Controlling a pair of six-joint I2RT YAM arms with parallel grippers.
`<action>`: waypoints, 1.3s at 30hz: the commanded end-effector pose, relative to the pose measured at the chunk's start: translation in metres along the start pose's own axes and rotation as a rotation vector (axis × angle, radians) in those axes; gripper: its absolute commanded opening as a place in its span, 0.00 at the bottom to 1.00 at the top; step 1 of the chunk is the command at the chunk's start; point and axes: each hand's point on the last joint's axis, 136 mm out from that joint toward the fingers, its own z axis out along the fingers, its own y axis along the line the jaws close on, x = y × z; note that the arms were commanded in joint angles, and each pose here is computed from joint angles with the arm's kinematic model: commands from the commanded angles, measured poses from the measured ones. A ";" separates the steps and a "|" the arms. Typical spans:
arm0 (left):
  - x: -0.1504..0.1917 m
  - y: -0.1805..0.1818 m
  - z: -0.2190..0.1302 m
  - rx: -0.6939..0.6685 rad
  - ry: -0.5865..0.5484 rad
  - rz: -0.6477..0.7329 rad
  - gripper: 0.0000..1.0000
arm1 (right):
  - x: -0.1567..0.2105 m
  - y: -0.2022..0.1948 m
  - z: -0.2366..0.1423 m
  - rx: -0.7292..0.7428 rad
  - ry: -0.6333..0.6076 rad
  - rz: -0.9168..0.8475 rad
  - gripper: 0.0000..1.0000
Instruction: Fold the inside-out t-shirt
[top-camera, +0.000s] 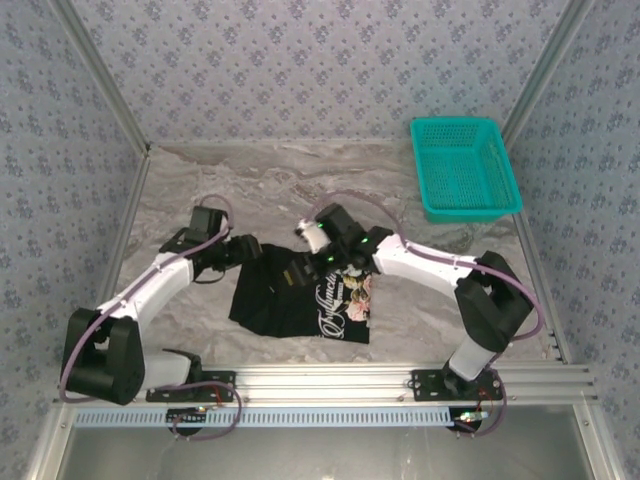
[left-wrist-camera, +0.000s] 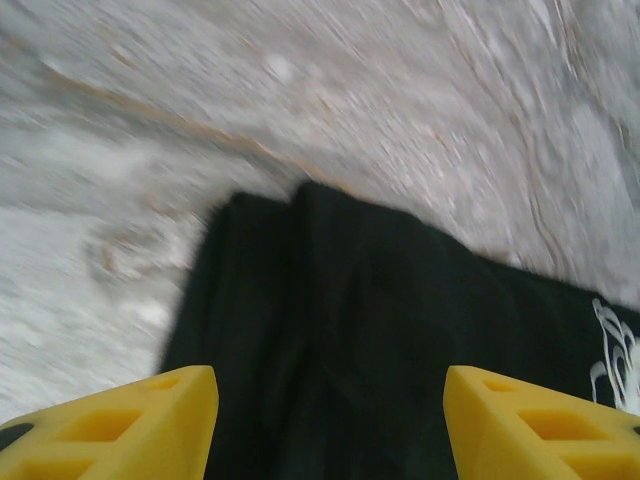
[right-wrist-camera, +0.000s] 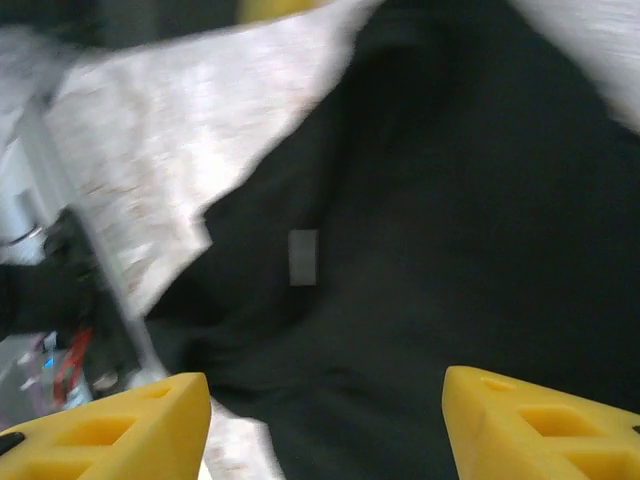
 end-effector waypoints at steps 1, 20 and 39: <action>0.019 -0.033 -0.011 0.053 0.055 0.079 0.62 | 0.019 -0.050 0.001 0.111 0.034 0.156 0.63; -0.015 -0.068 0.077 -0.054 0.108 0.297 0.42 | 0.138 -0.144 -0.043 0.448 0.190 0.607 0.47; -0.093 -0.125 0.113 -0.001 0.094 0.469 0.56 | -0.003 -0.118 -0.079 0.327 -0.240 0.290 0.52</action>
